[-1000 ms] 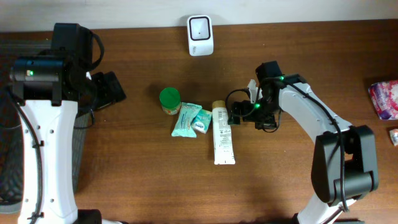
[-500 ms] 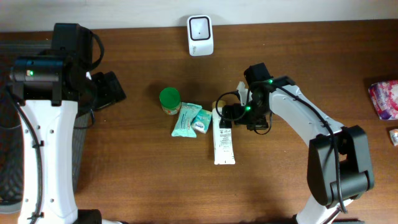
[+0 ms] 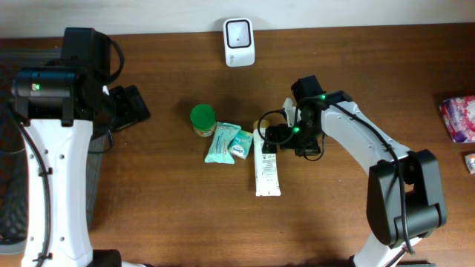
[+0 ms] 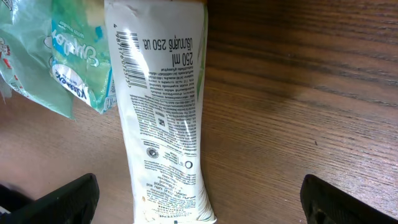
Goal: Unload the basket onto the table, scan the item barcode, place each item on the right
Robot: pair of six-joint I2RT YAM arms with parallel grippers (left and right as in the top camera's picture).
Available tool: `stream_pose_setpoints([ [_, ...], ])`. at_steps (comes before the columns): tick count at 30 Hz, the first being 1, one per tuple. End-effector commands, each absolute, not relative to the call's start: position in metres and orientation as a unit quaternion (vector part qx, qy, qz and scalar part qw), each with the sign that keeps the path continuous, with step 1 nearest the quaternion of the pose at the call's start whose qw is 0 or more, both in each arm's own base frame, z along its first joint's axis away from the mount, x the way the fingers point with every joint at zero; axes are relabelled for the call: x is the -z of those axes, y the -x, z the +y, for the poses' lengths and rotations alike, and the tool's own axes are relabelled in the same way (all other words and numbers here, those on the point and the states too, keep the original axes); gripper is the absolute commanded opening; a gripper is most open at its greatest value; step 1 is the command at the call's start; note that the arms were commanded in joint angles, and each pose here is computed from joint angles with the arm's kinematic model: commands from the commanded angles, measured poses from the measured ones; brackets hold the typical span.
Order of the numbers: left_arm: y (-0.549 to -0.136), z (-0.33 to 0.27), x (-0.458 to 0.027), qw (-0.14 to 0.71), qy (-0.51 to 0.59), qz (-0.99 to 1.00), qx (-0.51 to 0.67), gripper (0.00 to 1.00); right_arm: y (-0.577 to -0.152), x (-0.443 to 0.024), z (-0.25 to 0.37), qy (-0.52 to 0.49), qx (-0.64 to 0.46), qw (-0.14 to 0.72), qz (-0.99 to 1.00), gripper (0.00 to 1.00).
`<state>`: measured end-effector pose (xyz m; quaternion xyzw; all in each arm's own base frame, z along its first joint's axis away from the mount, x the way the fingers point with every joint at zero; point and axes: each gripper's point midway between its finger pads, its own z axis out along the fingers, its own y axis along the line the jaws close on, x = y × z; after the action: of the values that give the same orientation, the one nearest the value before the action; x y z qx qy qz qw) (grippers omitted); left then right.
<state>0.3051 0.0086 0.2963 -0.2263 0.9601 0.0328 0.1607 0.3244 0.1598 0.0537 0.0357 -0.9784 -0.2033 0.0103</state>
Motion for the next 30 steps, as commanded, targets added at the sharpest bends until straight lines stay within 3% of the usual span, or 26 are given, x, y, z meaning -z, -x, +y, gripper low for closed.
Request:
stream_pose_setpoints([
  [1, -0.303, 0.01, -0.304, 0.173, 0.235, 0.956, -0.028, 0.99, -0.329, -0.064, 0.165, -0.04, 0.211, -0.003, -0.977, 0.99],
  [12, -0.303, 0.01, -0.304, 0.173, 0.235, 0.956, -0.028, 0.99, -0.347, -0.054, 0.121, -0.005, 0.126, -0.032, -0.992, 0.99],
  [15, -0.303, 0.01, -0.304, 0.173, 0.235, 0.956, -0.028, 0.99, -0.35, -0.051, 0.107, 0.064, 0.087, -0.034, -0.994, 0.99],
  [23, -0.303, 0.01, -0.304, 0.173, 0.235, 0.956, -0.028, 0.99, -0.339, -0.045, 0.13, 0.055, 0.141, -0.01, -0.988, 0.99],
  [26, -0.303, 0.01, -0.304, 0.173, 0.235, 0.956, -0.028, 0.99, -0.333, -0.041, 0.162, -0.016, 0.24, -0.01, -0.971, 0.99],
  [30, -0.303, 0.01, -0.304, 0.173, 0.235, 0.956, -0.028, 0.99, -0.33, -0.032, 0.163, -0.018, 0.247, -0.012, -0.969, 1.0],
])
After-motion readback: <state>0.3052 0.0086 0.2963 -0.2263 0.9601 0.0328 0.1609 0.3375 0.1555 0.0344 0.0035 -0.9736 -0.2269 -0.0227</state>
